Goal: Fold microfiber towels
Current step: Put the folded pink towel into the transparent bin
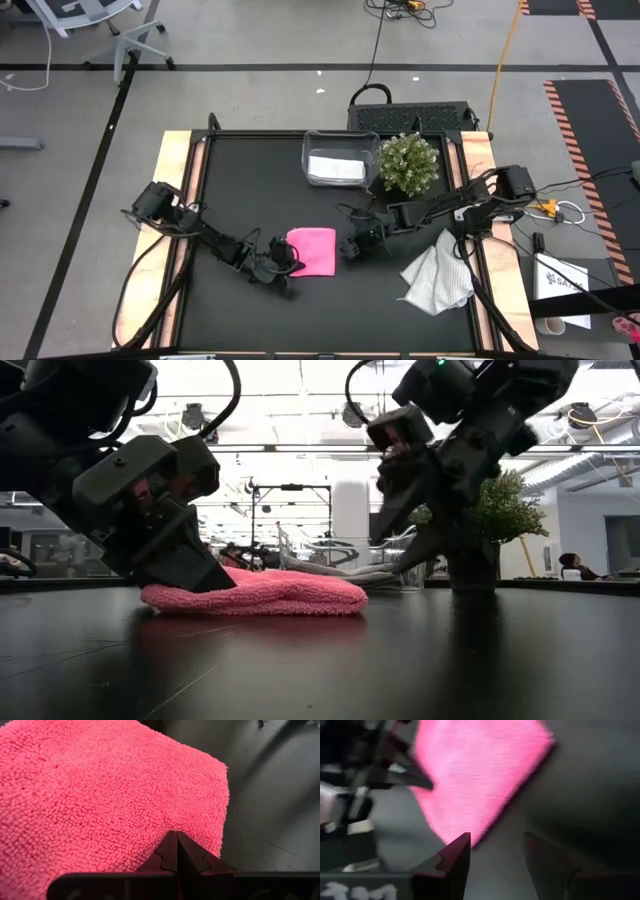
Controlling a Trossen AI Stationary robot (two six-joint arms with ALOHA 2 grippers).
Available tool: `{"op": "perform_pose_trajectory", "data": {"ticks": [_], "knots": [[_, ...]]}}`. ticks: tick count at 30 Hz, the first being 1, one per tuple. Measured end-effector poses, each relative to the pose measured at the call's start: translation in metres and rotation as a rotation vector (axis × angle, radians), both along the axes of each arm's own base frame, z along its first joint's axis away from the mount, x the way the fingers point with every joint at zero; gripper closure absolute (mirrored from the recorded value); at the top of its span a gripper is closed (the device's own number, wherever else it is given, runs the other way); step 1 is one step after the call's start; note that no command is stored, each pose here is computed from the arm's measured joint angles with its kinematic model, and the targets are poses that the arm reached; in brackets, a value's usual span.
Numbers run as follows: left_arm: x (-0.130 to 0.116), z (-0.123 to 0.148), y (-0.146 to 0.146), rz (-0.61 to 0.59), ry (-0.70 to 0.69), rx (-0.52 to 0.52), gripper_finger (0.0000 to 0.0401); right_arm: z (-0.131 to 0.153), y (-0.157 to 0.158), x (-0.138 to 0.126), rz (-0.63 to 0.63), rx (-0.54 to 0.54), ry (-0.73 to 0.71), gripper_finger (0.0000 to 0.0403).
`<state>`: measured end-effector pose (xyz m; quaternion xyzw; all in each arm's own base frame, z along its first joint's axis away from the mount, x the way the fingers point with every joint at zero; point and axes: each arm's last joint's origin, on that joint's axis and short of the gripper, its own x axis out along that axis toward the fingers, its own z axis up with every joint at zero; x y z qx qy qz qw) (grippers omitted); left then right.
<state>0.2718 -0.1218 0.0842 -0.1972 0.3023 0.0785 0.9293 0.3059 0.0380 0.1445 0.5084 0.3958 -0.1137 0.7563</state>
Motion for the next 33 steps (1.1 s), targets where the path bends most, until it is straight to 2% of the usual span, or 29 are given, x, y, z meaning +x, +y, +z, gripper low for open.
{"op": "perform_pose_trajectory", "data": {"ticks": [3,8,14,25,33], "knots": [[0.000,0.000,0.000,0.000,0.003,0.001,0.0401,-0.002,0.005,-0.002,-0.051,-0.037,0.018,0.0232],[0.000,0.001,0.000,-0.001,-0.004,-0.001,0.0401,-0.023,0.017,0.002,-0.109,-0.061,0.058,0.0232],[0.000,0.001,0.000,-0.003,-0.001,0.000,0.0401,-0.039,0.023,0.018,-0.152,-0.029,-0.057,0.0232],[0.001,0.001,0.001,-0.007,-0.005,0.005,0.0401,-0.042,0.020,0.023,-0.212,-0.044,-0.079,0.0233],[0.011,0.006,0.010,-0.015,-0.045,-0.004,0.0401,-0.037,0.009,0.033,-0.201,-0.122,-0.107,0.0246]]}}
